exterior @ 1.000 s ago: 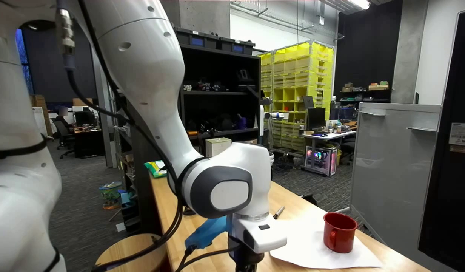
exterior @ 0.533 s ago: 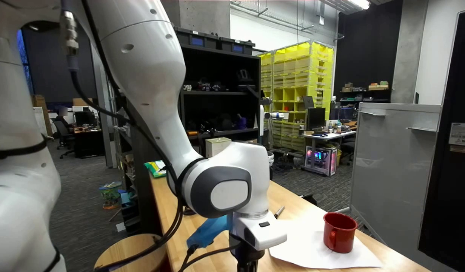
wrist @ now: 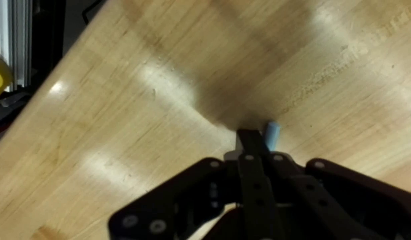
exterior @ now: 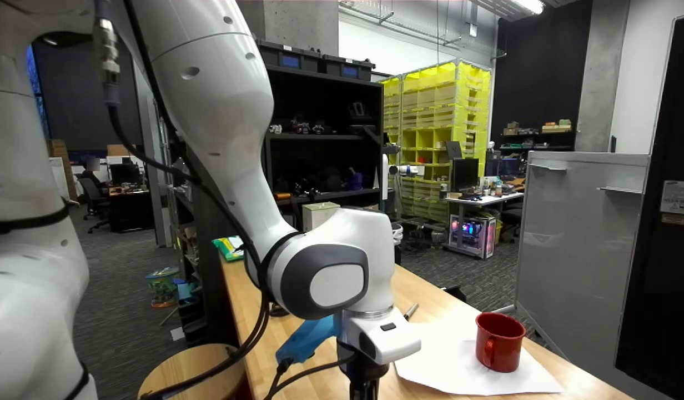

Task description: Move the left green marker to the right, then turn it to the right

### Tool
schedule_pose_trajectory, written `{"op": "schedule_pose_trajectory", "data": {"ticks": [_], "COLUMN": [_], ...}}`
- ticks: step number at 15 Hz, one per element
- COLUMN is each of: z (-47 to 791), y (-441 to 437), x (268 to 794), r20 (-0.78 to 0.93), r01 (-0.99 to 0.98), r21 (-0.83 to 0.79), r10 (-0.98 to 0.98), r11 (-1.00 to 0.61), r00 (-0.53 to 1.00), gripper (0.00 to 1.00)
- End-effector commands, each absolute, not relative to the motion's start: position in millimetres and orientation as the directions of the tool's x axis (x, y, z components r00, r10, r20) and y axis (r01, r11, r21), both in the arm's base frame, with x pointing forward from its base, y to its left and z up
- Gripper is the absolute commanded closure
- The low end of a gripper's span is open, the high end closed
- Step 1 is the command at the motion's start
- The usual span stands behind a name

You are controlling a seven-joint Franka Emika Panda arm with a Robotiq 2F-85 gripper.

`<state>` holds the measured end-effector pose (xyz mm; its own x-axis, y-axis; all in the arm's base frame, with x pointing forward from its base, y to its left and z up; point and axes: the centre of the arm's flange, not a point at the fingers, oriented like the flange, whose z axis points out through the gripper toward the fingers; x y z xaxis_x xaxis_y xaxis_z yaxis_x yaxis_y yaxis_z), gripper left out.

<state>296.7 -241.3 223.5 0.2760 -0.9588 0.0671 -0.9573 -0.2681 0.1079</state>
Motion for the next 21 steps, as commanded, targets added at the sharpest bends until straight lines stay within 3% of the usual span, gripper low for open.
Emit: {"op": "schedule_pose_trajectory", "data": {"ticks": [1, 21], "z": [213.3, 211.3], "y": [-232.1, -236.5], "x": [292.9, 309.9], "r20": [0.072, 0.099], "r01": [-0.948, -0.933], "r21": [0.108, 0.063], "r10": [-0.949, -0.928], "r11": [-0.298, -0.353], "r00": [0.306, 0.358], "gripper": [1.0, 1.0]}}
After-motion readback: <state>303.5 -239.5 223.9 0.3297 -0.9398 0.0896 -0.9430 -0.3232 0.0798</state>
